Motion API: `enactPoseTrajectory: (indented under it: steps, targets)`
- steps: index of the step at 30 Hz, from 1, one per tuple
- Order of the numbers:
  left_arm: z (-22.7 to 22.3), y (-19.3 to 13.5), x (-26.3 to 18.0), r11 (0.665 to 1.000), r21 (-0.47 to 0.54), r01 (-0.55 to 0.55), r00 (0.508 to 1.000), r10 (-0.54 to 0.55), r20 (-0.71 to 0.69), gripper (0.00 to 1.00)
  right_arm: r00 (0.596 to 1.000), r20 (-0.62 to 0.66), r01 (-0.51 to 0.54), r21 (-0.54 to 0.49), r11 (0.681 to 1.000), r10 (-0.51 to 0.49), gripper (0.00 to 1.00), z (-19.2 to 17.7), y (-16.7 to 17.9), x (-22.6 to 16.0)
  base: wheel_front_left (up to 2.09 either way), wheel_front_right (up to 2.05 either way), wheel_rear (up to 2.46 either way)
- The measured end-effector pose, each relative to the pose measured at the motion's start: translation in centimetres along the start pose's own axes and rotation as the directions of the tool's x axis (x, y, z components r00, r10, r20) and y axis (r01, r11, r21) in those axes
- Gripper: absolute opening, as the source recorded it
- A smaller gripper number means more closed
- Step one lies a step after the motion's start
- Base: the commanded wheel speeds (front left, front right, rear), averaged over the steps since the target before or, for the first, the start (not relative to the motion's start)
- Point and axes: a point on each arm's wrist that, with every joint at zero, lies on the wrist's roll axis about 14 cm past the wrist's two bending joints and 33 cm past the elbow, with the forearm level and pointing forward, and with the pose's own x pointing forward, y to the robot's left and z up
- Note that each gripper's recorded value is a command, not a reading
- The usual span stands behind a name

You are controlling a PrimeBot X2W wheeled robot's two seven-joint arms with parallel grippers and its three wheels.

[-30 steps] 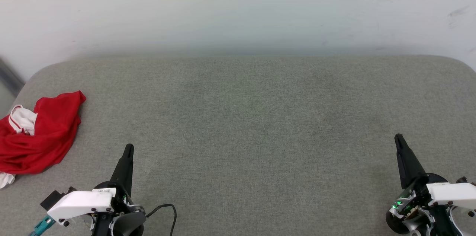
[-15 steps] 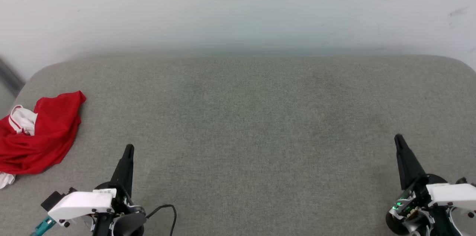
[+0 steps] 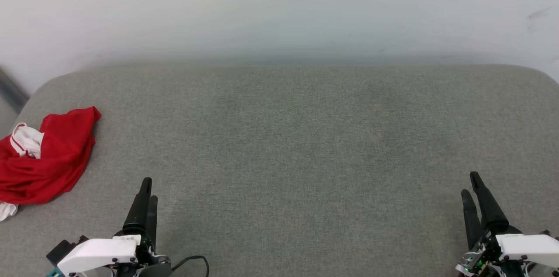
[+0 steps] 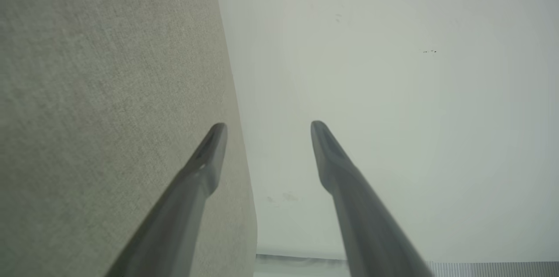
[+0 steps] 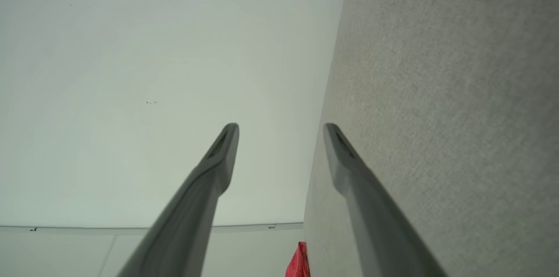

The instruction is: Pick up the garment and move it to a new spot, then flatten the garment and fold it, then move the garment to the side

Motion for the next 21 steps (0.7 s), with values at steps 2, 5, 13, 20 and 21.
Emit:
enactPoseTrajectory:
  steps: [2,5,13,20,21]
  targets:
    - [0.2,-0.1,0.0,1.0,0.03,0.001,1.0,-0.001,0.01,1.0,1.0,0.01,0.001,-0.029,1.0,-0.001,1.0,0.2,0.0,-0.1,0.0,0.0,0.0]
    - [0.6,-0.5,0.1,0.997,0.081,0.002,1.0,-0.004,0.026,1.0,1.0,0.022,-0.008,-0.094,0.996,0.011,1.0,0.5,0.4,-0.1,0.0,0.0,0.0]
    - [0.7,-1.7,0.3,0.97,0.244,-0.001,0.999,-0.011,0.045,1.0,0.997,0.042,-0.046,-0.27,0.962,0.059,1.0,1.0,2.0,-0.1,0.0,0.0,0.0]
    - [0.5,-2.0,0.2,0.921,0.39,-0.024,0.998,0.001,0.059,1.0,0.994,0.043,-0.075,-0.422,0.904,0.102,1.0,0.9,3.2,-0.3,0.0,0.0,0.0]
    - [0.4,-2.0,0.2,0.912,0.409,-0.026,0.998,0.001,0.061,1.0,0.993,0.041,-0.079,-0.441,0.894,0.108,1.0,0.9,3.4,-0.4,0.0,0.0,0.0]
